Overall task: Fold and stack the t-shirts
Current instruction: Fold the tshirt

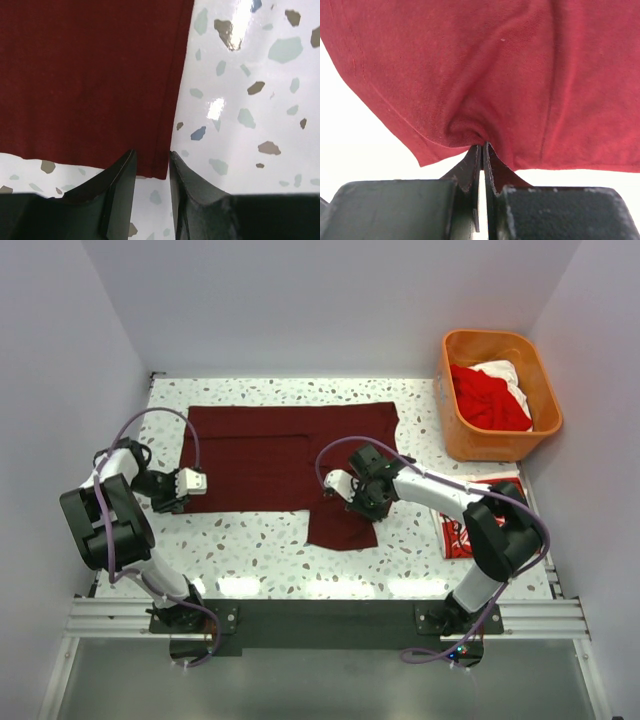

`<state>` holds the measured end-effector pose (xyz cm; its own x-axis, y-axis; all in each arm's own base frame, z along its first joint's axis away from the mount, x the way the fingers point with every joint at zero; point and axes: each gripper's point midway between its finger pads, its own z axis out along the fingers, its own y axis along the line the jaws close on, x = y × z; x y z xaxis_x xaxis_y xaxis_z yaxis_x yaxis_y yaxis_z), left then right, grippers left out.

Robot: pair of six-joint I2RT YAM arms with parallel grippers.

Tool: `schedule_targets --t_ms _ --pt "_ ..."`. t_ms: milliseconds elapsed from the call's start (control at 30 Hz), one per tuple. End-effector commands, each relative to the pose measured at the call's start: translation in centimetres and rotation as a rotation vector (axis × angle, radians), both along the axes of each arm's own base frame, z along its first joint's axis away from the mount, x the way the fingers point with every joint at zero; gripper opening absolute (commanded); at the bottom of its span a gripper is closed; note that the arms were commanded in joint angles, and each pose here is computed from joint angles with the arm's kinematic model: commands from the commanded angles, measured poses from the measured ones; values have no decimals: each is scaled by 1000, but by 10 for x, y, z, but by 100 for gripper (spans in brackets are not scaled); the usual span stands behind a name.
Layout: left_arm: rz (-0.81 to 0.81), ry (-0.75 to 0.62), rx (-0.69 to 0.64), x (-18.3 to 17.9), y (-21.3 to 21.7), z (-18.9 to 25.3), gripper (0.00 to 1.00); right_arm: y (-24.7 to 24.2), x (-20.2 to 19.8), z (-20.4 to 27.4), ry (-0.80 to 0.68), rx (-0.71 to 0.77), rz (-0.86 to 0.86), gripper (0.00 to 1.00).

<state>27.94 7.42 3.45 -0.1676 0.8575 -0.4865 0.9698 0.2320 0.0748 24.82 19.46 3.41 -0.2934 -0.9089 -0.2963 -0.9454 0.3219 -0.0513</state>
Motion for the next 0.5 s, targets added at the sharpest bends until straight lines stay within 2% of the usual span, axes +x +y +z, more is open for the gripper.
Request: schedule_targets --t_ms 0,467 --pt "-86 -2 60 -2 12 1 38 4 2 10 22 32 1 0" --pt "-112 70 106 -13 20 -26 37 -4 3 17 30 43 4 0"
